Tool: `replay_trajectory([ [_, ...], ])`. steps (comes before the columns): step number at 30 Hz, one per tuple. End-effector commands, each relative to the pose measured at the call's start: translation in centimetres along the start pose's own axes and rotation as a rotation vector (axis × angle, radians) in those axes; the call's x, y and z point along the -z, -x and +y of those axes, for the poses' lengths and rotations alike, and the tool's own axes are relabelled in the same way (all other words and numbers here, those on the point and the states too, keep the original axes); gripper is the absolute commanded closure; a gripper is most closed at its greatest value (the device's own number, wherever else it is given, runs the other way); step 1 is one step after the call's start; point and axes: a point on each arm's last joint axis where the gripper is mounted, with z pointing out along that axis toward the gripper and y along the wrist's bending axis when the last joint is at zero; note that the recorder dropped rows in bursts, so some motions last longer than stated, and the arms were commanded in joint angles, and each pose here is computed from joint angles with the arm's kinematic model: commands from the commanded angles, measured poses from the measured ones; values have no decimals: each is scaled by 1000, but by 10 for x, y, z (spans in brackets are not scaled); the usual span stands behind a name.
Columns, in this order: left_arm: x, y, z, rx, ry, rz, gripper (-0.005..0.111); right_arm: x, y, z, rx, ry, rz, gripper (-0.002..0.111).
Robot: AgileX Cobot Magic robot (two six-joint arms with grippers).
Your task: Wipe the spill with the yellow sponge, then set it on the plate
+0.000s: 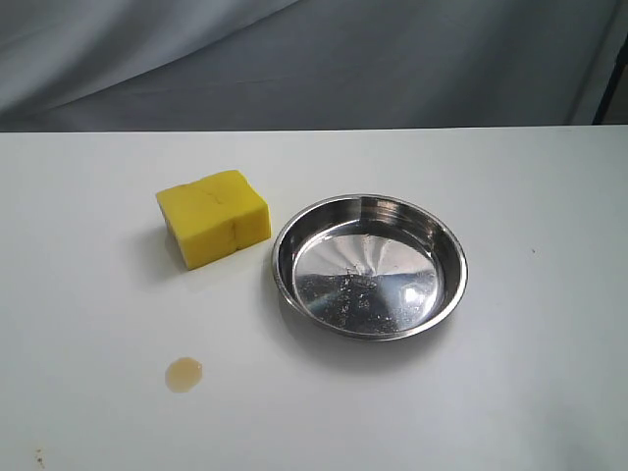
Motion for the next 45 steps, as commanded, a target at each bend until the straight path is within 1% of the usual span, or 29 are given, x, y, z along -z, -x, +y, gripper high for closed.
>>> replay_trajectory([
  [1,1,3,0,-10,0,-20,107,0,0,0,-9,4,-4,108],
  [3,1,4,1,-70,13,-35,107,0,0,0,-9,4,-4,108],
  [5,1,8,1,-71,18,-75,107,0,0,0,-9,4,-4,108],
  [9,3,19,1,50,7,-203,107,0,0,0,-9,4,-4,108],
  [11,4,26,2,52,18,-278,107,0,0,0,-9,4,-4,108],
  [14,9,38,5,53,42,-425,107,0,0,0,-9,4,-4,108],
  [16,13,46,6,62,56,-519,107,0,0,0,-9,4,-4,108],
  [17,15,50,7,84,61,-569,107,0,0,0,-9,4,-4,108],
  [18,17,52,8,113,57,-606,107,0,0,0,-9,4,-4,108],
  [20,21,58,9,227,29,-692,107,0,0,0,-9,4,-4,108],
  [23,29,66,11,346,-16,-813,107,0,0,0,-9,4,-4,108],
  [26,36,72,12,357,-21,-913,107,0,0,0,-9,4,-4,108],
  [29,40,75,13,311,2,-978,107,0,0,0,-9,4,-4,108],
  [31,41,75,13,274,22,-981,107,0,0,0,-9,4,-4,108],
  [33,38,73,13,252,32,-944,107,0,0,0,-9,4,-4,108],
  [35,35,82,12,256,34,-913,107,0,0,0,-9,4,-4,108],
  [37,32,95,12,255,38,-895,107,0,0,0,-9,4,-4,108],
  [40,19,123,12,250,51,-859,107,0,0,0,-9,4,-4,108],
  [42,5,143,13,205,81,-836,107,0,0,0,-9,4,-4,108],
  [45,-22,166,13,94,133,-772,107,0,0,0,-9,4,-4,108],
])
